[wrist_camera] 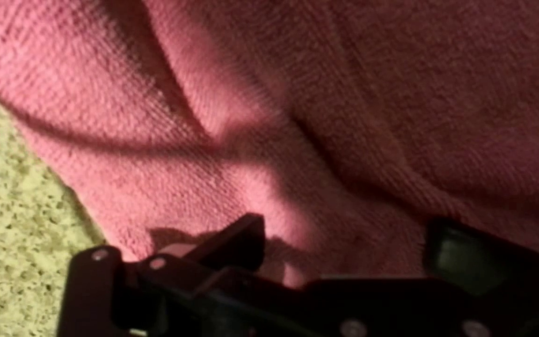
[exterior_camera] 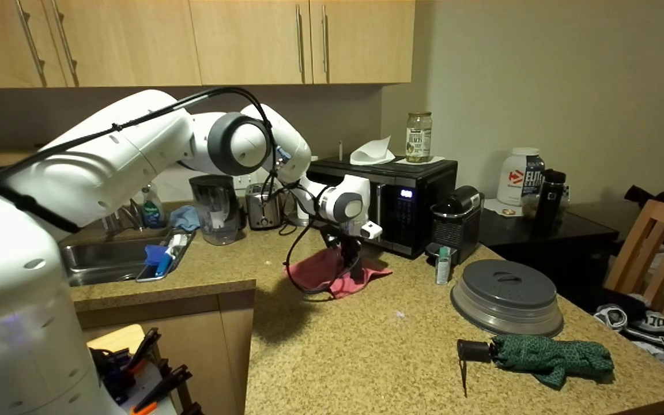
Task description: Spread the cloth on the table
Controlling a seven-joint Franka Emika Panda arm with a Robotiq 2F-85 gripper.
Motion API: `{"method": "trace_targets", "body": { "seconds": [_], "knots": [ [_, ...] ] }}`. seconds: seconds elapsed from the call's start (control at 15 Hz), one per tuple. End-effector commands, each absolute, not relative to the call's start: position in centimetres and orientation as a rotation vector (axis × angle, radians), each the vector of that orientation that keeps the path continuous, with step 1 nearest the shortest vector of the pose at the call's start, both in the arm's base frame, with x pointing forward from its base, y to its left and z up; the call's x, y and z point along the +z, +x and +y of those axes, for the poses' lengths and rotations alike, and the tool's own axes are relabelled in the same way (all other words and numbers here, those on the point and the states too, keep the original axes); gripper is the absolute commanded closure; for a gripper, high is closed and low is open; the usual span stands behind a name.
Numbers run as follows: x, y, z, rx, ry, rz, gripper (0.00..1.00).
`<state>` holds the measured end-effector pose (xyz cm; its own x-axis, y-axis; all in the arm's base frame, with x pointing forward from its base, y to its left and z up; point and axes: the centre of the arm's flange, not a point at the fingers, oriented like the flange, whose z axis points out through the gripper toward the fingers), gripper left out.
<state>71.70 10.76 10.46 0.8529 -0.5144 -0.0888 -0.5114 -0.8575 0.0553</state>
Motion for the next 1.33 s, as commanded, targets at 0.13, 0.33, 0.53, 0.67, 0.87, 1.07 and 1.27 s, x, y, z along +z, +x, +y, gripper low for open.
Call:
{"method": "trace_targets", "body": {
  "seconds": [0.13, 0.33, 0.53, 0.67, 0.87, 1.07, 1.27],
  "knots": [
    [8.4, 70.6, 10.4, -0.197, 2.989, -0.781, 0.00],
    [8.2, 68.9, 8.9, -0.218, 2.984, -0.843, 0.00],
    [8.2, 67.9, 8.7, -0.241, 2.968, -0.884, 0.00],
    [8.9, 67.2, 8.6, -0.261, 2.965, -0.902, 0.00],
    [10.8, 65.2, 8.7, -0.263, 2.943, -0.927, 0.00],
    [11.1, 63.5, 8.5, -0.296, 2.933, -0.927, 0.00],
    [11.7, 62.0, 8.3, -0.358, 2.921, -0.934, 0.00]
  ]
}}
